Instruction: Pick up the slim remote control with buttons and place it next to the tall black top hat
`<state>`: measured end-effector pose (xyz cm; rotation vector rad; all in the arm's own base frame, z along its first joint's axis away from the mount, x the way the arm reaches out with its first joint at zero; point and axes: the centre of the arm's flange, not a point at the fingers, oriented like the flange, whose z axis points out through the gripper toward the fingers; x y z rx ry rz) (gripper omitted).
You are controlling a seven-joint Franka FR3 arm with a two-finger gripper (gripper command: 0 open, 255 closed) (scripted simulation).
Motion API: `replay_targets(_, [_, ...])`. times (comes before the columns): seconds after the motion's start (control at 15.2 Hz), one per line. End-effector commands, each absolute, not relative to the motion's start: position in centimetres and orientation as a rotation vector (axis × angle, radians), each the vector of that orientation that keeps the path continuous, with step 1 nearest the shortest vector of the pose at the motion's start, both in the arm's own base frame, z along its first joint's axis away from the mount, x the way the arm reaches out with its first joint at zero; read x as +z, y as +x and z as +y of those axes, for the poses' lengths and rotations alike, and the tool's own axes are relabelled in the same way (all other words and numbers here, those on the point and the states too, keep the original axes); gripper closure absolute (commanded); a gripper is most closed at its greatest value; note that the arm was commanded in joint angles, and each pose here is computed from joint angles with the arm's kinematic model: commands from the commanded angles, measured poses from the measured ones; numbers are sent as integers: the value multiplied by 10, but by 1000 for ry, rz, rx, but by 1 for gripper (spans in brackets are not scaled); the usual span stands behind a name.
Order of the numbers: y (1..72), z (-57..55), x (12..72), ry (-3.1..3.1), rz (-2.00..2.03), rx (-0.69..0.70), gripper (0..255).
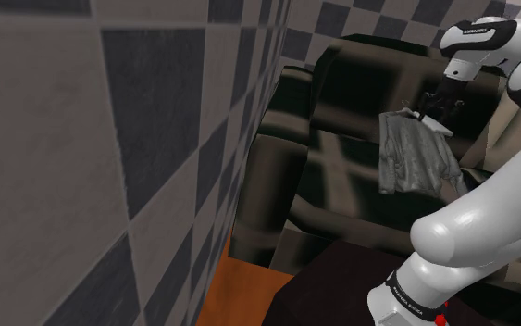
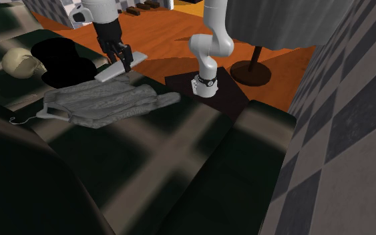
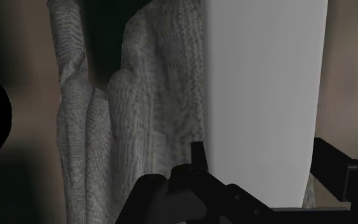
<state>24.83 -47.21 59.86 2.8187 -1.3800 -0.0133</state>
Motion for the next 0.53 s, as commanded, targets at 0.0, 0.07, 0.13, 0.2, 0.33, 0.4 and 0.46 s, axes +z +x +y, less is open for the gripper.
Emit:
replay_targets(0.0, [221,-479,597,2820,-1379,-13,255])
replay_targets(0.07, [208,-482,597,2820,-1379,-13,255])
replay_targets(0.13, [195,-484,597,2820,-1379,-13,255])
replay_targets(0.2, [182,-487,597,2820,-1379,-13,255])
replay_targets(0.33, [156,-493,597,2820,-1379,-13,255])
replay_targets(0.4, [143,-495,598,2820,-1379,-13,255])
replay_targets(0.46, [130,-498,598,2820,-1379,-13,255])
